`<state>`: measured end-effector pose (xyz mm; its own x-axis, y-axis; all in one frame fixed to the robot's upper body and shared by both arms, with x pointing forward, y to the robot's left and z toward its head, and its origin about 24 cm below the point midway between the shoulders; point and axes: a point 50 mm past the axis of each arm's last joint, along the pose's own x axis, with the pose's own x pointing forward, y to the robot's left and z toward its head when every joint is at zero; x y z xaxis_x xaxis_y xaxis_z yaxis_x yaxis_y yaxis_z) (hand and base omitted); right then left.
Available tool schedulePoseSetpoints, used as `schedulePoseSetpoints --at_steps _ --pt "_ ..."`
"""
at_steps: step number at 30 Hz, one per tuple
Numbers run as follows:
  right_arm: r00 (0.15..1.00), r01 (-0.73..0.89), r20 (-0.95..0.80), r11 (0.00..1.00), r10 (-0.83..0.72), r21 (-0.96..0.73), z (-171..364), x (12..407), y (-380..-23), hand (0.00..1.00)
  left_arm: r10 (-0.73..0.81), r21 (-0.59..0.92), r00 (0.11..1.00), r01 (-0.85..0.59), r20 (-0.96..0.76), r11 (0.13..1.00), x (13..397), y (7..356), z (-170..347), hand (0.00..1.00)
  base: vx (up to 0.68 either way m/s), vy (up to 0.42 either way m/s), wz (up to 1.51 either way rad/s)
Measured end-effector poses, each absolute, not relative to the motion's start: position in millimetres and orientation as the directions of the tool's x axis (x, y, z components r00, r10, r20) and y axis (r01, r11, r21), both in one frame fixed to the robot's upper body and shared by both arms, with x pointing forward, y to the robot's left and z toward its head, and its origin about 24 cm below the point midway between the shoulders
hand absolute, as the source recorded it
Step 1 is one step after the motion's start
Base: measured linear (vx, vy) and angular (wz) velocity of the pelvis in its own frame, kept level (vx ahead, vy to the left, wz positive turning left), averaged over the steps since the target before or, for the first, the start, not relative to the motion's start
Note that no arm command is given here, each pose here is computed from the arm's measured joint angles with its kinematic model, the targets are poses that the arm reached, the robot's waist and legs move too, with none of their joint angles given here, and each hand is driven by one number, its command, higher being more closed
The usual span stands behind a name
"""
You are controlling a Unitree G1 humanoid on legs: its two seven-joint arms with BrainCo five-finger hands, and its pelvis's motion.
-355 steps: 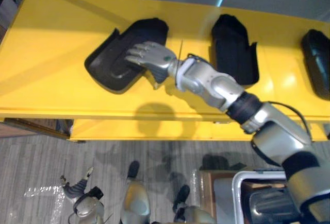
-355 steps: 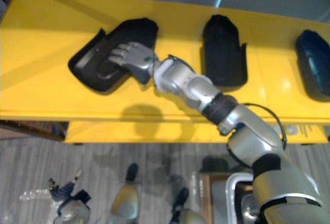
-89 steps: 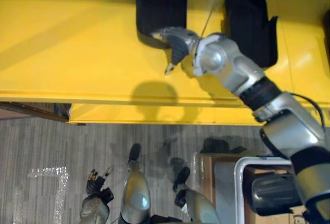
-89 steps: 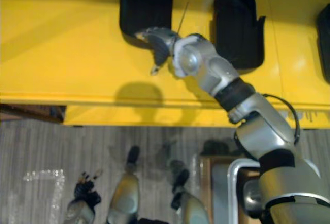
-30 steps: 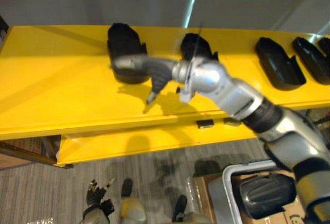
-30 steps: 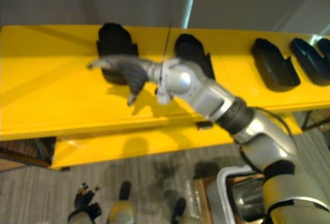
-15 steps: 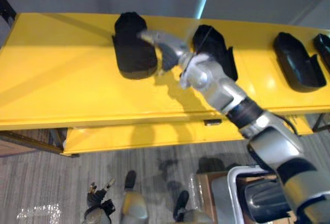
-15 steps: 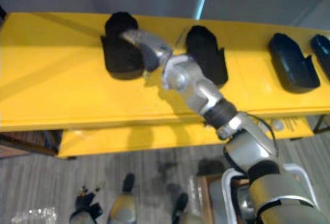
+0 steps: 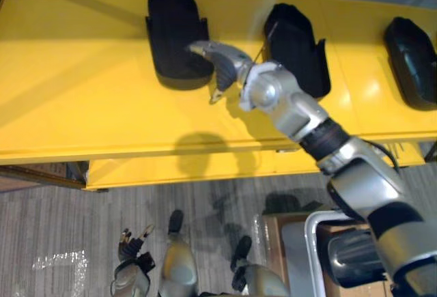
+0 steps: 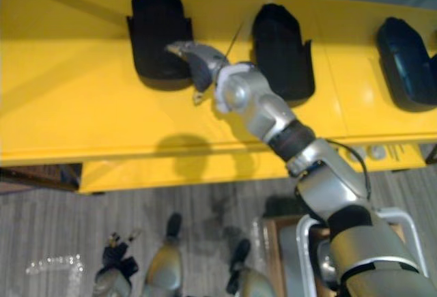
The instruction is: Walk over and take plastic housings, then place them on the shelf
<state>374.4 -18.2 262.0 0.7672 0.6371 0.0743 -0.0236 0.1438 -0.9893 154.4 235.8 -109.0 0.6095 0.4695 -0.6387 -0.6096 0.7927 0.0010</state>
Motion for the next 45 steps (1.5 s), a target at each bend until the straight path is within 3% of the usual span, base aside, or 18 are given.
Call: schedulePoseSetpoints --at_steps 13,28,45 --pt "0.788 -0.052 0.028 0.111 0.615 -0.992 256.8 379.8 -20.7 0.00 0.413 0.009 0.576 -0.576 -0.706 0.818 150.6 224.5 -117.0 0.00 -0.01 -0.001 0.00" --pt "0.737 -0.118 -0.069 0.027 0.672 -0.993 245.6 372.0 -4.8 0.00 0.407 0.017 0.560 -0.573 -0.722 0.819 148.8 223.3 -120.9 0.00 0.00 0.000 0.00" --pt "0.654 -0.100 -0.035 0.040 0.756 -0.994 244.1 349.3 23.2 0.00 0.390 0.030 0.574 -0.535 -0.720 0.844 151.1 218.8 -121.9 0.00 0.00 0.004 -0.04"
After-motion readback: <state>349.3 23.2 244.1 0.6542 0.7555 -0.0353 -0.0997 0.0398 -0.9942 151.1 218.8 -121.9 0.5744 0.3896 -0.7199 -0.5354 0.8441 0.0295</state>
